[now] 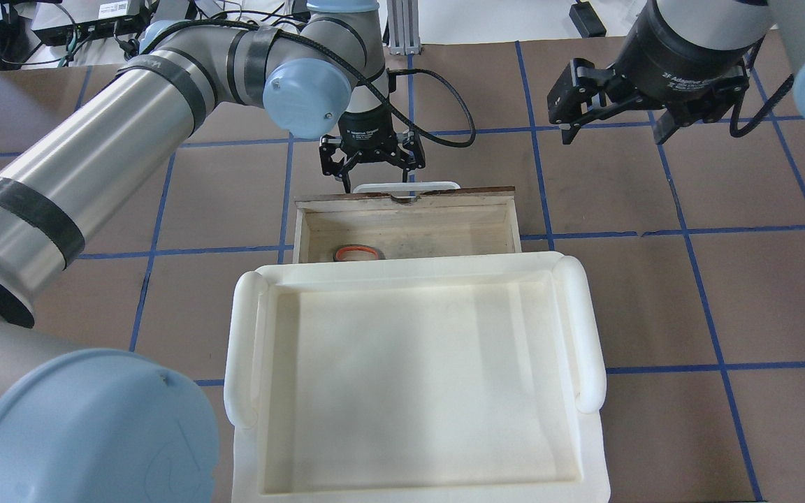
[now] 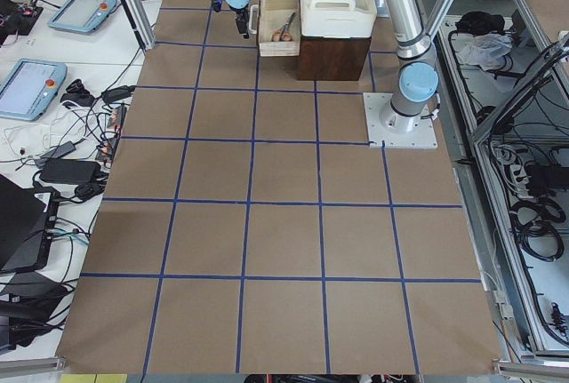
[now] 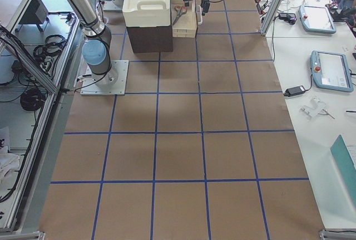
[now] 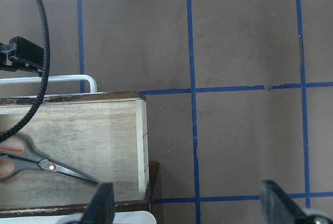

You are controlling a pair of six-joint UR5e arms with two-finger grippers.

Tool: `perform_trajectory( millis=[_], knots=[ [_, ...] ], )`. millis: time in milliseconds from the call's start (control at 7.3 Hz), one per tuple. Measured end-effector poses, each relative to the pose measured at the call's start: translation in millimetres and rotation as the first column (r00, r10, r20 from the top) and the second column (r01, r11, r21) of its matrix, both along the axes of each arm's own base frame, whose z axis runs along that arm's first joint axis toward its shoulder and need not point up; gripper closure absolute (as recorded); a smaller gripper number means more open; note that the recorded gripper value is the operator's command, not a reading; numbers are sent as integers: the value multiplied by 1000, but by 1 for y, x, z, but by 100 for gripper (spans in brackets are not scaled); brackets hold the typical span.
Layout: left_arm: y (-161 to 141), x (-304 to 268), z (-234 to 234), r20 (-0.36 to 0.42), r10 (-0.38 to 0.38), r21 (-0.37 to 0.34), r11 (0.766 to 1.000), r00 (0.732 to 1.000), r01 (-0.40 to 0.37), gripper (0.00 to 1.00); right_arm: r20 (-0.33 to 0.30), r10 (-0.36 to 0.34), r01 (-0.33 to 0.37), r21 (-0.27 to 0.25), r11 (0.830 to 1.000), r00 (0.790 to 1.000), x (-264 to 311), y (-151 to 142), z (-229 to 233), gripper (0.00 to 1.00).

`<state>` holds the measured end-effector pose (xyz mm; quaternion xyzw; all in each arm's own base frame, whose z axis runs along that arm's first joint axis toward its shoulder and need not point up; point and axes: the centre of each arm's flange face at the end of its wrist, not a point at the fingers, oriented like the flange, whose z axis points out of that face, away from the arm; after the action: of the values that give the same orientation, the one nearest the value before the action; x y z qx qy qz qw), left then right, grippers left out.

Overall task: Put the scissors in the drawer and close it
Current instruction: 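Push the drawer into the cabinet with the left gripper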

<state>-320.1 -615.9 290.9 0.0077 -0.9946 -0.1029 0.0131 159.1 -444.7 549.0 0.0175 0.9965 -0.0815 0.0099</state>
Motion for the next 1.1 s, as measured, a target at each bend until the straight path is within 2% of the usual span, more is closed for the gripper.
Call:
perform_trajectory(
  millis=[548,1095],
  knots=[
    [22,4,11,21,-2,107,994,1000,-1,0,-8,-3,3,12,1000,1000,-2,0,-2,0],
    [39,5,18,42,-8,182,983,999,0,0,-10,8,-7,29,1000,1000,0,-1,-7,0]
  ],
)
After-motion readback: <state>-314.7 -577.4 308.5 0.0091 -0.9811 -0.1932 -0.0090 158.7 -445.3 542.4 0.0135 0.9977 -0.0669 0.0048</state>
